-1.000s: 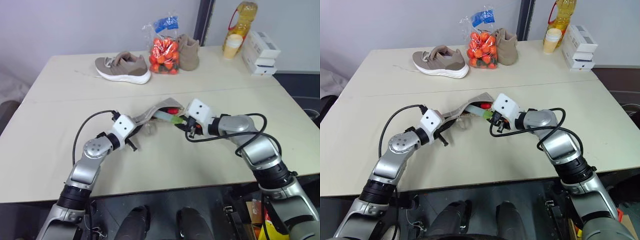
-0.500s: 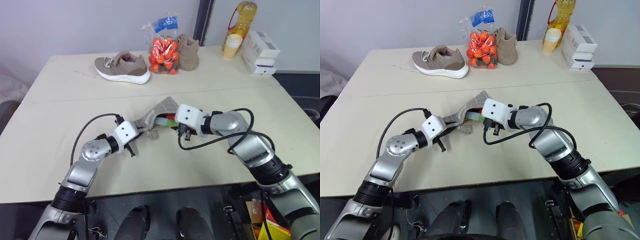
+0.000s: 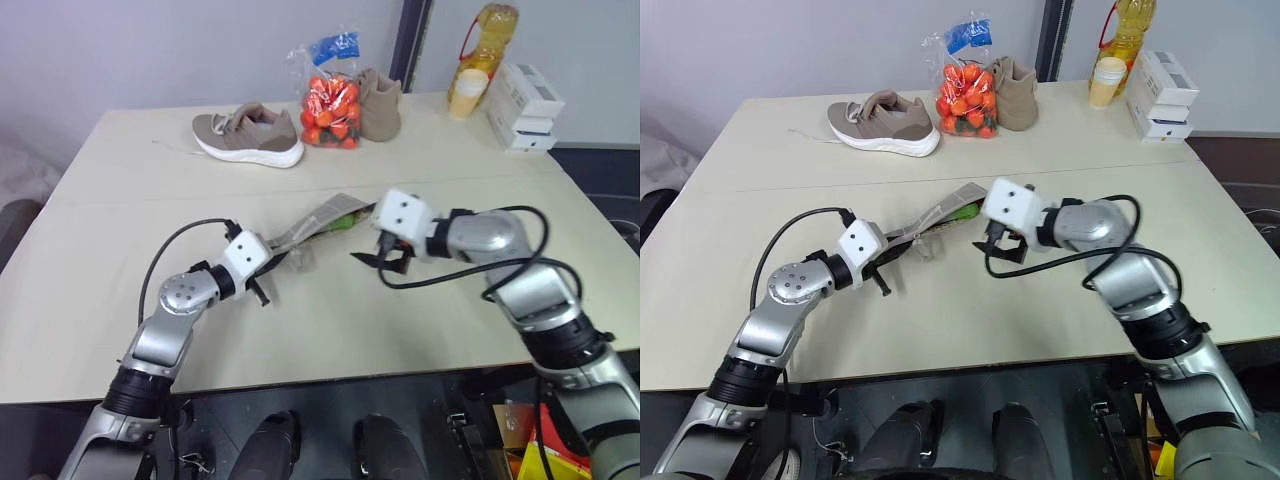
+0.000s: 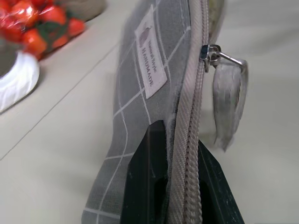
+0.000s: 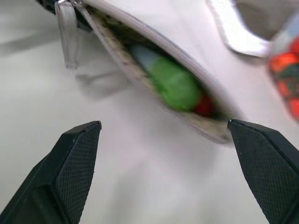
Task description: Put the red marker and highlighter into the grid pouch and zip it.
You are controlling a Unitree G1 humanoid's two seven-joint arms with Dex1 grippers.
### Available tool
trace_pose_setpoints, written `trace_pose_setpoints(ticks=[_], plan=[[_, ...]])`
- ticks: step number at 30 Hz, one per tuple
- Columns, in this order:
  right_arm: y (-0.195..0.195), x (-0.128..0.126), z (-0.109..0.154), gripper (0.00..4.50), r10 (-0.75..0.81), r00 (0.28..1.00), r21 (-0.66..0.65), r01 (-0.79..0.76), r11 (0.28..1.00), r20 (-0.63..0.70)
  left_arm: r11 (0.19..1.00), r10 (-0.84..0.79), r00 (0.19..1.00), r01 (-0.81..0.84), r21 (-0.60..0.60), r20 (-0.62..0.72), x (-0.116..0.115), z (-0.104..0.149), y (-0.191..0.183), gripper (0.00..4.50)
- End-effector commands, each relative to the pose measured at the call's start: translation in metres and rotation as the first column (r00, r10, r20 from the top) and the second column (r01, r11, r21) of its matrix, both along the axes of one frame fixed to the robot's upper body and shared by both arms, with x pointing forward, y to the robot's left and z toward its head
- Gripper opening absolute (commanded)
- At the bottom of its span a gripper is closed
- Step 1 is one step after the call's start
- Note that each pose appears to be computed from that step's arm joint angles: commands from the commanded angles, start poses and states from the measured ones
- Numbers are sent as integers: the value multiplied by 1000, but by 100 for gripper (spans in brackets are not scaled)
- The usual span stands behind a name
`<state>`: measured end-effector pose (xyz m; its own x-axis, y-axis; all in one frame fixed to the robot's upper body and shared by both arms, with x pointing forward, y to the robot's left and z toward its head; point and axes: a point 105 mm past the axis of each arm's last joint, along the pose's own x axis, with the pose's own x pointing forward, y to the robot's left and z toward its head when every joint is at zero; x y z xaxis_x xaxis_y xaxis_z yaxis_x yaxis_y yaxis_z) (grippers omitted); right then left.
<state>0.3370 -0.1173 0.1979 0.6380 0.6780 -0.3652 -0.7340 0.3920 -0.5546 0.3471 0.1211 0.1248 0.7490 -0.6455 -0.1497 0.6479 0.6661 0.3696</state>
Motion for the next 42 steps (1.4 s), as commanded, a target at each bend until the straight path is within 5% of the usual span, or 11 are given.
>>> trace_pose_setpoints(ticks=[1, 5, 10, 15, 23, 26, 33, 42], plan=[[3, -20, 23, 449, 90, 995, 109, -94, 990, 33, 994, 48, 999, -47, -95, 5, 10, 24, -1, 0], [13, -34, 8, 449, 129, 987, 248, -102, 963, -95, 981, 28, 996, -43, -191, -80, 18, 32, -21, 0], [44, -18, -23, 449, 41, 976, 418, 54, 907, -216, 976, -18, 983, -23, -219, -184, 23, 34, -42, 0], [59, 3, -34, 449, -78, 957, 493, 214, 844, -281, 970, -47, 964, -18, -241, -260, 22, 34, -53, 0], [71, 9, -39, 449, -103, 951, 499, 242, 832, -290, 969, -86, 943, 4, -246, -321, 14, 32, -61, 0], [70, 12, -38, 371, -110, 950, 508, 252, 823, -293, 971, -77, 943, -2, -237, -325, 14, 30, -60, 0], [65, 12, -32, 6, -105, 955, 514, 241, 823, -279, 974, -51, 951, -20, -226, -305, 17, 31, -56, 0], [27, 21, 1, 2, -203, 965, 488, 258, 834, -164, 992, -7, 983, -16, -128, -184, 22, 31, -41, 0]])
